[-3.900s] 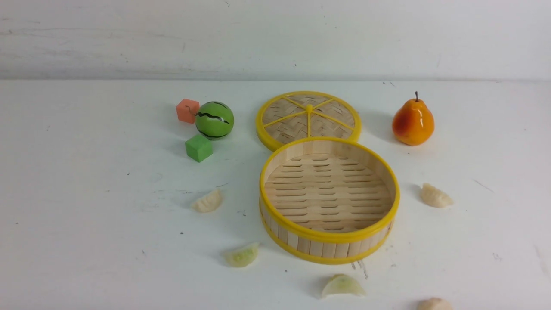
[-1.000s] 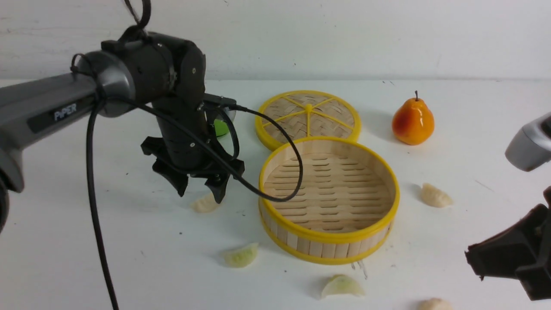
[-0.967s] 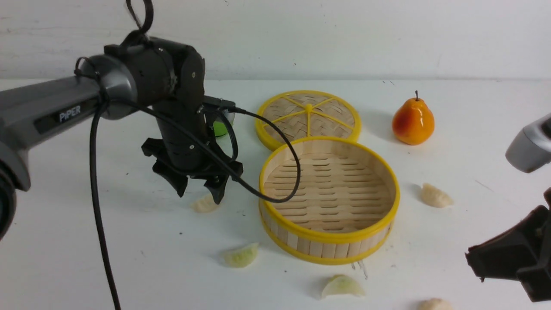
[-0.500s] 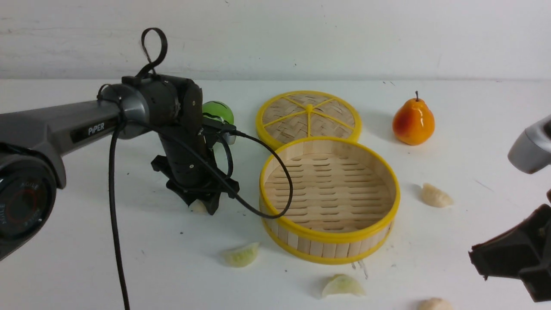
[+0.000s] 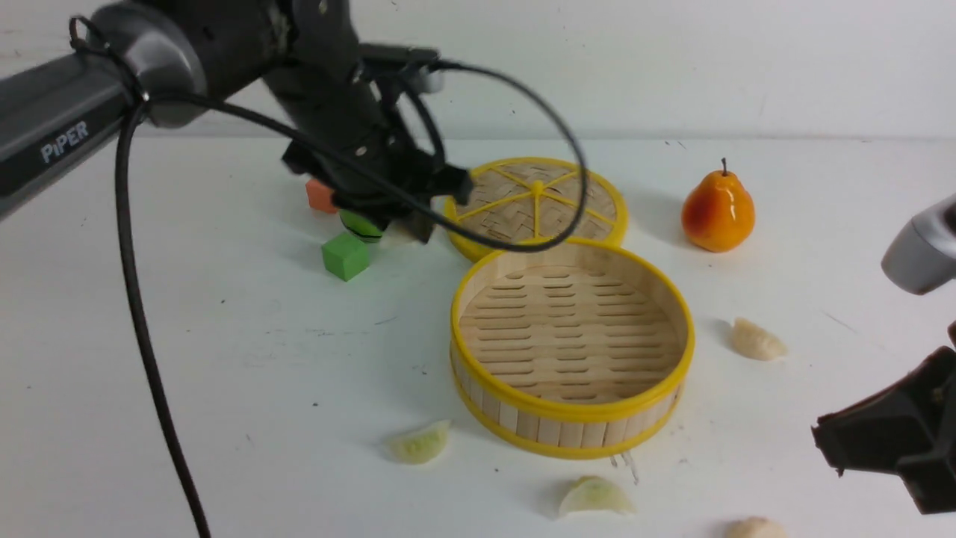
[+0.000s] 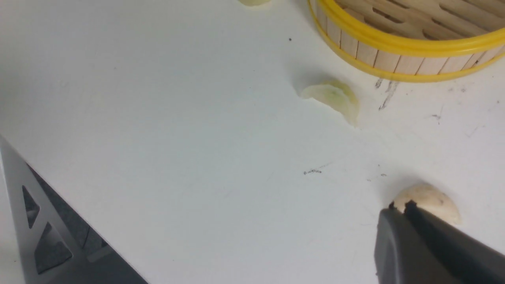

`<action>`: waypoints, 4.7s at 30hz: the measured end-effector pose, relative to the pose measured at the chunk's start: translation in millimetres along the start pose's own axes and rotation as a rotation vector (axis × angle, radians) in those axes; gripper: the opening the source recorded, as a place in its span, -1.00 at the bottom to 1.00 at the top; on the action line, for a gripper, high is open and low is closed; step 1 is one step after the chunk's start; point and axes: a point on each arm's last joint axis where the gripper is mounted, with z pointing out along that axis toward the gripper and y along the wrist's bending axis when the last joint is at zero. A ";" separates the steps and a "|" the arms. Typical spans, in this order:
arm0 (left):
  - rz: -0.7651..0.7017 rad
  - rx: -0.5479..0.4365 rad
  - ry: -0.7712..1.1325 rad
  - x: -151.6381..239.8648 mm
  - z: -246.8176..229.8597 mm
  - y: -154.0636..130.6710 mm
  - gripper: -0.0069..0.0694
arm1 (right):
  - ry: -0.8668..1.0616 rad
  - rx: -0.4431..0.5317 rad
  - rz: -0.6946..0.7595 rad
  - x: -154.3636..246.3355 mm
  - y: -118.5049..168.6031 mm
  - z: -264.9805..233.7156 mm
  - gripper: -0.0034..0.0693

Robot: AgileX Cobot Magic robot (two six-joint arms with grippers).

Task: Put the dumplings into the steamer on the white table.
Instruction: 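Place the dumpling into the bamboo steamer basket with the left gripper, then reach for and grasp a dumpling on the table with the left gripper, then place the dumpling into the bamboo steamer basket with the left gripper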

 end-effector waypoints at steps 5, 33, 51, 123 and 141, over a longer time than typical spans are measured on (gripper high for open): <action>0.042 0.092 -0.008 0.4 13.1 -81.4 -0.30 | 0.027 -0.015 0.025 3.7 2.7 -2.3 -0.84; -0.078 0.030 -0.012 -27.0 82.1 -110.8 0.56 | -0.005 0.024 -0.061 24.9 19.0 -37.4 -0.79; 0.047 -0.114 -0.010 51.7 -104.1 -28.4 0.50 | -0.026 -0.009 -0.045 23.0 22.0 -37.4 -0.77; -0.025 0.018 0.042 2.5 41.4 -72.0 -0.50 | -0.060 0.010 -0.042 20.9 19.6 -35.4 -0.67; -0.079 0.018 -0.004 1.2 141.2 -67.4 -0.04 | -0.057 0.014 -0.044 21.2 19.2 -35.4 -0.67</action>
